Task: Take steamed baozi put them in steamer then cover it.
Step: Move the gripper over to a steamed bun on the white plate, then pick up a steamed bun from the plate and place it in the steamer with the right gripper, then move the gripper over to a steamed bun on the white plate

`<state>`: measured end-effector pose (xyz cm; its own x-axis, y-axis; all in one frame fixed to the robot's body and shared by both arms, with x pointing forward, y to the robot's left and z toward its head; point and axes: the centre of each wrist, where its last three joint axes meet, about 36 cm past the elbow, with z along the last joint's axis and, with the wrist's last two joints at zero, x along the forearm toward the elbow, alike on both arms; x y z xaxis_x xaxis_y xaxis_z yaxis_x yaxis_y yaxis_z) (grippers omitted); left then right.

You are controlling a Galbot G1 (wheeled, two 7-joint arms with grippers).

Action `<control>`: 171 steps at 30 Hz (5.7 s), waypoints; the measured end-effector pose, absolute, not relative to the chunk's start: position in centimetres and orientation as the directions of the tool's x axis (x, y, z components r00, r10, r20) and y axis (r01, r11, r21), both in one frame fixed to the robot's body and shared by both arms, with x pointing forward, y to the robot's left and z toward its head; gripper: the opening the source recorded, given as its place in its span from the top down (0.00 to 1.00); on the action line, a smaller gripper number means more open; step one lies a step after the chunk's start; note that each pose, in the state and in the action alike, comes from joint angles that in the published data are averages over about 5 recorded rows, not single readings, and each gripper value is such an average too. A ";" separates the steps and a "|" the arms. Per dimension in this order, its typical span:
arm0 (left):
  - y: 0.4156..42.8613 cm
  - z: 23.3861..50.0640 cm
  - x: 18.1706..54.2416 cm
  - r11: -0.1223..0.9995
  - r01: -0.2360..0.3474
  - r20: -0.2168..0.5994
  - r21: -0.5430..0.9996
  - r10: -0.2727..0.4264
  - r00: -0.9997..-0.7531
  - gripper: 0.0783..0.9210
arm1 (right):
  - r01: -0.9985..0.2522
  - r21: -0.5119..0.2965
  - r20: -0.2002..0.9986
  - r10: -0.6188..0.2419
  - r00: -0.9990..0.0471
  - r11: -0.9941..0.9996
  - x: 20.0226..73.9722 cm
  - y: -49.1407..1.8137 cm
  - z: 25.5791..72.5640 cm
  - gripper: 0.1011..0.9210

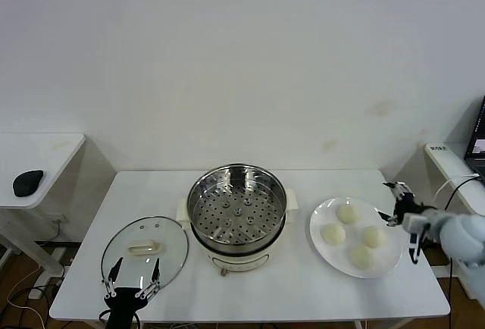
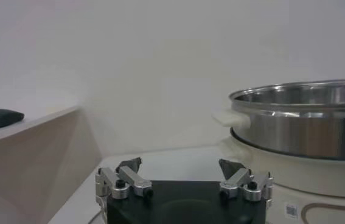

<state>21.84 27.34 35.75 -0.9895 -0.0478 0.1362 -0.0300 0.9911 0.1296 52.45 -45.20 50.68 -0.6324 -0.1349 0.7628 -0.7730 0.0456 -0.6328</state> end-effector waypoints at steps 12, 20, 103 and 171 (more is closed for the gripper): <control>28.0 35.6 22.5 0.989 -0.027 0.130 0.144 -0.046 -0.990 0.12 | -0.900 -0.435 0.897 -0.069 -0.436 0.026 57.3 -45.9 51.1 0.12; 28.2 35.4 22.7 0.989 -0.028 0.130 0.146 -0.047 -0.990 0.12 | -0.926 -0.374 0.924 -0.061 -0.376 0.047 60.0 -45.4 50.1 0.12; 29.7 35.6 23.0 0.987 -0.036 0.101 0.157 -0.053 -0.993 0.12 | -0.860 -0.484 0.854 -0.302 -0.424 -0.161 64.2 -30.3 66.3 0.42; 31.8 36.4 23.5 0.984 -0.087 0.073 0.157 -0.100 -0.992 0.12 | -0.450 -0.384 0.916 -0.271 -0.296 -0.806 67.2 -8.0 65.3 0.12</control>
<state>23.53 31.82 36.43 -0.9923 -0.0997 0.0733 -0.0873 0.9837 0.1574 67.19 -7.96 65.32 -0.2955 -0.2713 0.9160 -0.4503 -0.8061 -0.3840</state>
